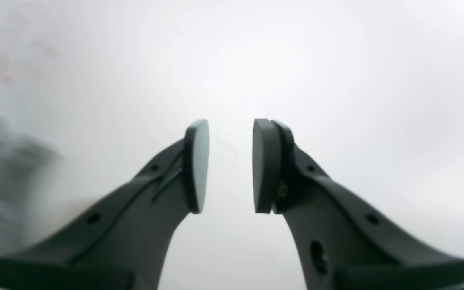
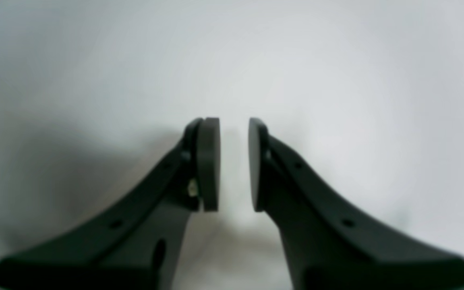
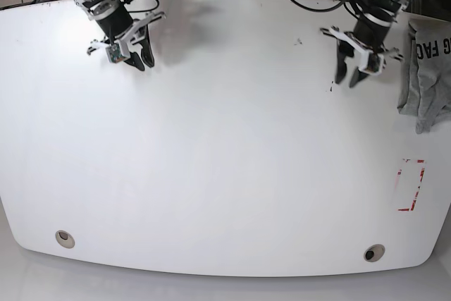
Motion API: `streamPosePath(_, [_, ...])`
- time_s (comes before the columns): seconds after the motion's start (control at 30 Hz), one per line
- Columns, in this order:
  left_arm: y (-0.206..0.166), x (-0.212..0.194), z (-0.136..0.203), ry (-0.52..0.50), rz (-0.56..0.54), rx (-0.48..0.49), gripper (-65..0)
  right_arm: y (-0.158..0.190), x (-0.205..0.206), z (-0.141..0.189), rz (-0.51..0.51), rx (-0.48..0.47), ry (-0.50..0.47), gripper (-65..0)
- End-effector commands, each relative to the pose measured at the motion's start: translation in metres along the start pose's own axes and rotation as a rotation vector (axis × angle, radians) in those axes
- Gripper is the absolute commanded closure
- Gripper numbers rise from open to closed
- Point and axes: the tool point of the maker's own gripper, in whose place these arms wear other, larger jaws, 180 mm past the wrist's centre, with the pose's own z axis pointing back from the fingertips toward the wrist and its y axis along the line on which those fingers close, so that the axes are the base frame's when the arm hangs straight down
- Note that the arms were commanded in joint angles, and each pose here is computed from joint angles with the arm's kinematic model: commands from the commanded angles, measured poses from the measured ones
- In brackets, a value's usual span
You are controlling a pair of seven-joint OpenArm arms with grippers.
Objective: Layout the t-shirt on the table in an organized manner, then fold the t-shirt properly
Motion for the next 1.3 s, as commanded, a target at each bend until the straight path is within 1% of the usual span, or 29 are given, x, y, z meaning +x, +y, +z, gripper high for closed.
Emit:
streamPosePath(0.0, [-0.017,0.0,0.017,-0.008,0.021,-0.021,-17.1,0.006,0.006,0.019,-0.004,0.014,-0.027,-11.6])
streamPosePath(0.2, [-0.049,-0.047,0.064,0.153,0.099,-0.051,-17.1,0.031,-0.013,0.055,-0.019,0.044,0.05,-11.6])
streamPosePath(0.5, [-0.075,-0.102,0.133,0.36,0.176,-0.073,-17.1,0.059,-0.053,0.1,-0.077,0.078,0.202,-11.6])
streamPosePath(0.63, [-0.079,-0.125,0.158,0.453,0.203,-0.071,-17.1,0.075,-0.073,0.122,-0.138,0.078,0.274,-11.6])
streamPosePath(0.67, [-0.079,-0.128,0.161,0.463,0.207,-0.069,-17.1,0.077,-0.076,0.125,-0.146,0.078,0.284,-11.6])
streamPosePath(0.77, [-0.073,-0.149,0.177,0.529,0.228,-0.041,-17.1,0.087,-0.099,0.146,-0.194,0.078,0.364,-11.6])
streamPosePath(0.9, [-0.083,-0.192,0.199,0.639,0.306,-0.042,-17.1,0.099,-0.137,0.164,-0.281,0.074,0.46,-11.6])
streamPosePath(0.97, [-0.079,-0.208,0.2,0.668,0.312,-0.051,-17.1,0.108,-0.155,0.168,-0.325,0.083,0.497,-11.6])
streamPosePath(1.07, [-0.08,-0.235,0.193,0.705,0.338,-0.082,-17.1,0.114,-0.175,0.163,-0.361,0.1,0.527,-11.6])
streamPosePath(1.27, [-0.089,-0.286,0.184,0.798,0.413,-0.123,-17.1,0.113,-0.213,0.148,-0.409,0.117,0.582,-11.6])
